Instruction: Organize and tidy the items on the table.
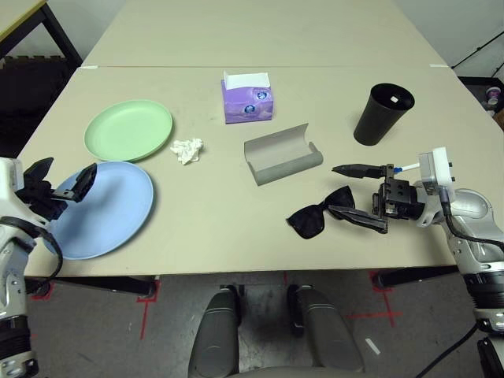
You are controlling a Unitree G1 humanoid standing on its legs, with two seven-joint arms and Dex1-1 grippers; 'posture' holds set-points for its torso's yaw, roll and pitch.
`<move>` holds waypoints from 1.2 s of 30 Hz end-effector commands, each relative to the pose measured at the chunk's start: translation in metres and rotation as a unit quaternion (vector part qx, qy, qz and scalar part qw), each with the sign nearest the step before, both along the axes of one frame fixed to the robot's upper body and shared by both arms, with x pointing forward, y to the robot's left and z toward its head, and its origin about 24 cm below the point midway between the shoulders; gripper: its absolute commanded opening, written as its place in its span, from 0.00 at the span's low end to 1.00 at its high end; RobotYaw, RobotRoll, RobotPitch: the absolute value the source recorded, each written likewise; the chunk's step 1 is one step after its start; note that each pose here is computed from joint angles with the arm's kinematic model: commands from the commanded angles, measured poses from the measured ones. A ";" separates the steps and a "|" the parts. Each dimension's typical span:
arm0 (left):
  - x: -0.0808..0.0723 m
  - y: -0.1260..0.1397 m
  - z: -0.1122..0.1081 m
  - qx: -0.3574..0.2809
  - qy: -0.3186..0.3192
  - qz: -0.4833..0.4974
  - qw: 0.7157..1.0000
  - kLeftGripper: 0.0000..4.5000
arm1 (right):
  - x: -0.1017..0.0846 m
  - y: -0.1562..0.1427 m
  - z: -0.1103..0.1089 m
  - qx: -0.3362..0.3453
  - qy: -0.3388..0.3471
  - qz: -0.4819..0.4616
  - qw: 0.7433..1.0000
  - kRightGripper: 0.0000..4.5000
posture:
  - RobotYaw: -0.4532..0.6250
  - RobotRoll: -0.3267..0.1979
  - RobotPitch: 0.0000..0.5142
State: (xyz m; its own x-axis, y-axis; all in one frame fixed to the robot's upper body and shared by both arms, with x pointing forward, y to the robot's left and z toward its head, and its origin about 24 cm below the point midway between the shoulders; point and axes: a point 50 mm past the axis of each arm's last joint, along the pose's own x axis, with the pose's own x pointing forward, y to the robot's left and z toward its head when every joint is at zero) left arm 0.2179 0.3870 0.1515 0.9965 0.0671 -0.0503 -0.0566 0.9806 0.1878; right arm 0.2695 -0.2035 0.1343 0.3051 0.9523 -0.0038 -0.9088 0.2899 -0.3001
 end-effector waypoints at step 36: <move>-0.035 0.046 -0.018 -0.079 0.152 0.093 0.981 0.91 | -0.004 0.003 0.000 0.000 -0.008 0.006 1.000 1.00 | 0.39 0.62 0.30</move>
State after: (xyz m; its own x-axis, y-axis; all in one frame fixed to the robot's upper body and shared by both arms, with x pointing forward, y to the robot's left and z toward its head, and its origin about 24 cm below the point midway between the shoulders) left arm 0.1903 0.4268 0.1361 0.9205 0.1870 -0.3431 -0.1730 0.9823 0.0713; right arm 0.2683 -0.2024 0.1354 0.3000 0.9539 -0.0026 -0.9076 0.2846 -0.3087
